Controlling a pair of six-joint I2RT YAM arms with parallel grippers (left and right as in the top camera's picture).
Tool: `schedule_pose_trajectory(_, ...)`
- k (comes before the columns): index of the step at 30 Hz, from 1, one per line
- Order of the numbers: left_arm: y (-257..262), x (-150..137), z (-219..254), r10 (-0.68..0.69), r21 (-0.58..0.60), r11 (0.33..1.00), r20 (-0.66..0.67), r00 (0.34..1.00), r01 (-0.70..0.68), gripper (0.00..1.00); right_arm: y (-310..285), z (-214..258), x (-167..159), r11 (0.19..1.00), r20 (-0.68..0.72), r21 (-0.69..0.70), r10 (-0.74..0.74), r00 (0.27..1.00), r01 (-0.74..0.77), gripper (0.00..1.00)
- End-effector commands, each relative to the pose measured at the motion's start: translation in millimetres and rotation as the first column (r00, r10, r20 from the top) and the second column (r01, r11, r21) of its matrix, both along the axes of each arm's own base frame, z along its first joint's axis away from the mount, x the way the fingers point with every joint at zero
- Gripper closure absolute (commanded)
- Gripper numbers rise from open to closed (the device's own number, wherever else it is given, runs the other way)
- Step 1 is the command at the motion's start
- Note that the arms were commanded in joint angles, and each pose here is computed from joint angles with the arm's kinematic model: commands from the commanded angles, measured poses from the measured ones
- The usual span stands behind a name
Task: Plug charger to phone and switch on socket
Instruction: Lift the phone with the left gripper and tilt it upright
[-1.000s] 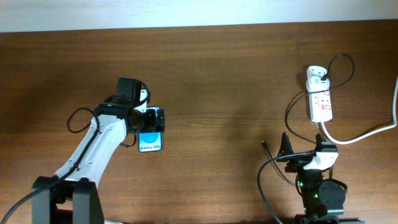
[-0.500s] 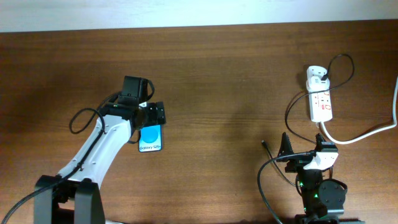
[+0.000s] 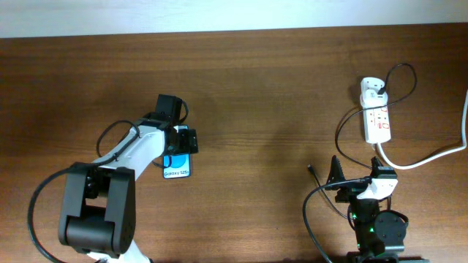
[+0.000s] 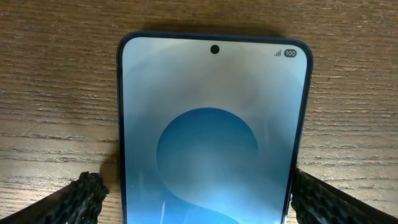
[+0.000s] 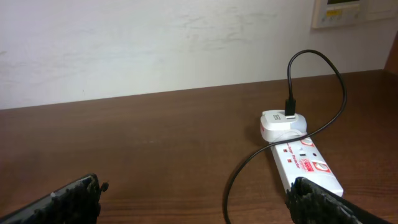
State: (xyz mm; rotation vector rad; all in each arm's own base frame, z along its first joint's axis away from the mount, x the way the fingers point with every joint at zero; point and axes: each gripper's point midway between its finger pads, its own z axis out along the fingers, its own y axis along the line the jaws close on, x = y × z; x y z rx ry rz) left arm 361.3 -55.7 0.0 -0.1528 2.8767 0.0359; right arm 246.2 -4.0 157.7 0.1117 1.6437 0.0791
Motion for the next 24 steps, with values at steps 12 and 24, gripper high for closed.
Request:
schedule_pose_trajectory(12, 6.1, -27.9, -20.3, 0.004, 0.022, 1.000, -0.094, 0.996, -0.002, 0.01, 2.8, -2.6, -0.1, 1.000, -0.005, -0.007, 0.013, 1.000, -0.013, 0.02)
schedule_pose_trajectory(24, 1.0, -46.3, -23.9, -0.007, -0.014, 1.000, -0.169, 0.986, 0.005, 0.00, 2.8, -2.6, -0.1, 1.000, -0.005, -0.007, 0.012, 1.000, -0.012, 0.02)
